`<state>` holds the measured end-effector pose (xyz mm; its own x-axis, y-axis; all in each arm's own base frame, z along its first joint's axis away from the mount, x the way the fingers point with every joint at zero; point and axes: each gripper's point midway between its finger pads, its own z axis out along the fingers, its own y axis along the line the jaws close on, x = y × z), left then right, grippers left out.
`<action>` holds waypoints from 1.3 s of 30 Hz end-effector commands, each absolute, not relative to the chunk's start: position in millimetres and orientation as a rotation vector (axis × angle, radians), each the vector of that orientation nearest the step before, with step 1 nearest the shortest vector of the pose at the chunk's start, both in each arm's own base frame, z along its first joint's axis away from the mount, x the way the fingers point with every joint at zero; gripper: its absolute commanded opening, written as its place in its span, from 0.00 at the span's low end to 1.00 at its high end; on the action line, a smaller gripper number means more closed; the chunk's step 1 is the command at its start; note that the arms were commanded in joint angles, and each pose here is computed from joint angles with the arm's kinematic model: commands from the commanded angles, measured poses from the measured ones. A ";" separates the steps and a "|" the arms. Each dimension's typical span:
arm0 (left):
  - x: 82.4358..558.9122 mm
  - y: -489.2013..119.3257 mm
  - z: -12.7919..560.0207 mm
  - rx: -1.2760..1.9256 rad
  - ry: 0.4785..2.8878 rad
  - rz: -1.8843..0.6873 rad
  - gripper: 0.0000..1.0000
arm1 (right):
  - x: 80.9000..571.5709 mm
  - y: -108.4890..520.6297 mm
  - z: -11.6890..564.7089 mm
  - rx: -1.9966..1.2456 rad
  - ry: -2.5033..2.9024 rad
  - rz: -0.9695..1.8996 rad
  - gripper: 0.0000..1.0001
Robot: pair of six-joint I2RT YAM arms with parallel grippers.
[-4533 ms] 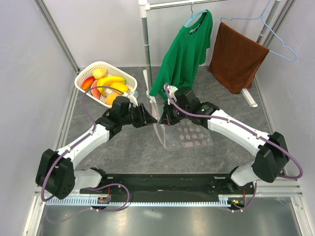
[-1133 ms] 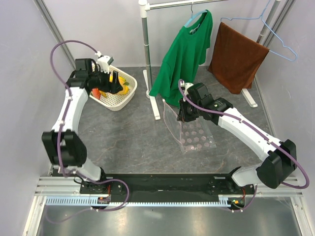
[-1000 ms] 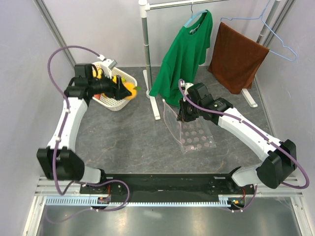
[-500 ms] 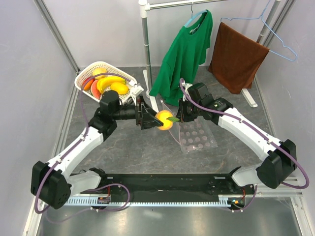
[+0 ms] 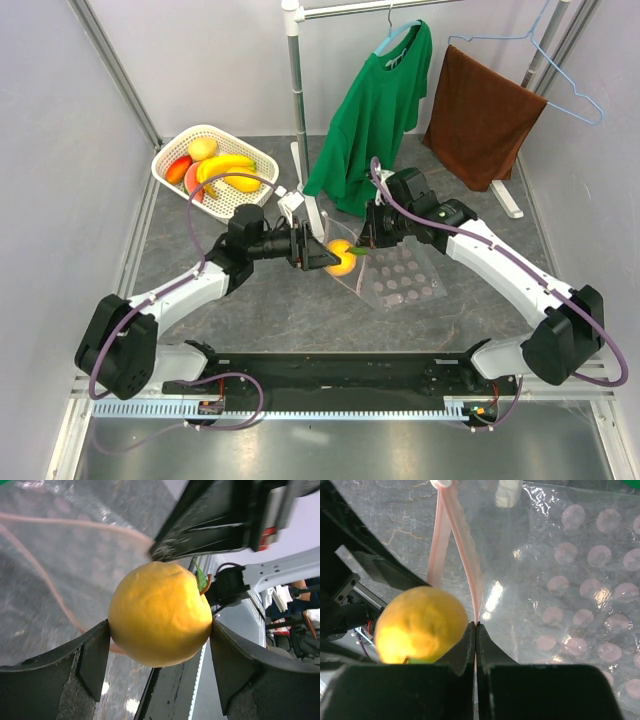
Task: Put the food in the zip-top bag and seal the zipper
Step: Place the fake fruit in the zipper food storage bag.
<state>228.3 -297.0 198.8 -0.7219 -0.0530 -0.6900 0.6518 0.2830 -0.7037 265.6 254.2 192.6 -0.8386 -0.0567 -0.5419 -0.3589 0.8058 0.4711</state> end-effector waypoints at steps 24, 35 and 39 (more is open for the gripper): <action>236.1 -244.2 261.0 0.662 2.042 -0.923 0.92 | 255.2 261.5 254.7 -0.356 2.293 0.947 0.00; 228.0 -266.7 260.7 0.667 2.017 -1.131 0.64 | 254.3 270.0 246.0 -0.347 2.312 1.005 0.00; 225.4 -265.1 244.2 0.673 2.060 -1.133 0.82 | 255.2 265.7 240.9 -0.364 2.315 0.968 0.00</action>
<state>226.8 -262.8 252.8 -0.6169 0.1115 -0.7791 0.7085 0.5098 -0.4880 248.8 266.1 230.0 -0.8183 -0.0311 -0.5740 -0.4266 0.7022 0.5700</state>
